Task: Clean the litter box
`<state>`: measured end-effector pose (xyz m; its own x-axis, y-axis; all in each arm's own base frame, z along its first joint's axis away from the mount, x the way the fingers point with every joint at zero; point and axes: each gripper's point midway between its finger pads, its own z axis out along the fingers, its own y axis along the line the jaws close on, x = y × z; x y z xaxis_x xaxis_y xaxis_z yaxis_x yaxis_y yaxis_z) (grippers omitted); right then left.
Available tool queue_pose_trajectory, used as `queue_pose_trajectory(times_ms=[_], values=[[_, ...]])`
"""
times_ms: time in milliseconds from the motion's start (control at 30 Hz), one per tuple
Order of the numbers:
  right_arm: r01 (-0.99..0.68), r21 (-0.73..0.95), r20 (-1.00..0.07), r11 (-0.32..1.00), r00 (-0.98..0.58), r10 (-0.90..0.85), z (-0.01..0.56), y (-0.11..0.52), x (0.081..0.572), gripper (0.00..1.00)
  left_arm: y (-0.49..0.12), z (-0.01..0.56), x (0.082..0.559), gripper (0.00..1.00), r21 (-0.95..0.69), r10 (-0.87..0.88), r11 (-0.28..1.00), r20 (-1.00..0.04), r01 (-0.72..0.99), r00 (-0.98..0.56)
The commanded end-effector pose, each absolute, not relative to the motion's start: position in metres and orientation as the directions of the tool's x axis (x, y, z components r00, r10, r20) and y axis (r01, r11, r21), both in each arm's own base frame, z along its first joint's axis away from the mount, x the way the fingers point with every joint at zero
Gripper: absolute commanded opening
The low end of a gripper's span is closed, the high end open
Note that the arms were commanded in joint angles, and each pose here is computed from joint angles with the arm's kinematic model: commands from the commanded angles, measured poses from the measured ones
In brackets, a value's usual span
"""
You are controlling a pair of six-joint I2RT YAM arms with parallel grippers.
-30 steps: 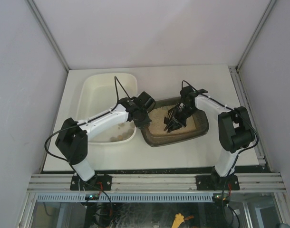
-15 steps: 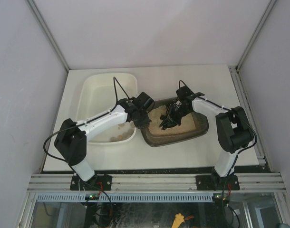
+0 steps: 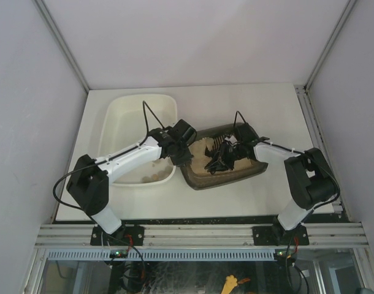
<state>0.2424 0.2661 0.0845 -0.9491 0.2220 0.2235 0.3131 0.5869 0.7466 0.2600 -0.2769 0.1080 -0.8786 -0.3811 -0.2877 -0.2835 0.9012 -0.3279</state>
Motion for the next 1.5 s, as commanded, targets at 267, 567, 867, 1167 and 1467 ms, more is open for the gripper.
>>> queue_pose_trajectory(times_ms=[267,567,867,1167,1467], values=[[0.162,0.804,0.072,0.572,-0.982,0.177,0.104,0.258,0.222,0.0,-0.299,0.159,0.274,0.28,-0.505,-0.387,0.844,-0.335,-0.183,-0.859],[0.089,0.794,0.019,0.601,-0.992,0.122,0.104,0.248,0.207,0.0,-0.284,0.159,0.289,0.99,-0.489,-0.384,0.855,-0.372,-0.173,-0.845],[0.023,0.795,-0.053,0.606,-0.993,0.107,0.105,0.236,0.196,0.0,-0.283,0.194,0.308,1.0,-0.494,-0.335,0.866,-0.456,-0.078,-0.824],[-0.126,0.831,-0.236,0.542,-0.962,0.139,0.124,0.229,0.192,0.0,-0.267,0.265,0.331,1.0,-0.546,-0.242,0.828,-0.552,0.127,-0.798],[-0.297,0.82,-0.421,0.489,-0.892,0.163,0.134,0.222,0.181,0.0,-0.184,0.268,0.324,1.0,-0.513,-0.16,0.835,-0.572,0.199,-0.805]])
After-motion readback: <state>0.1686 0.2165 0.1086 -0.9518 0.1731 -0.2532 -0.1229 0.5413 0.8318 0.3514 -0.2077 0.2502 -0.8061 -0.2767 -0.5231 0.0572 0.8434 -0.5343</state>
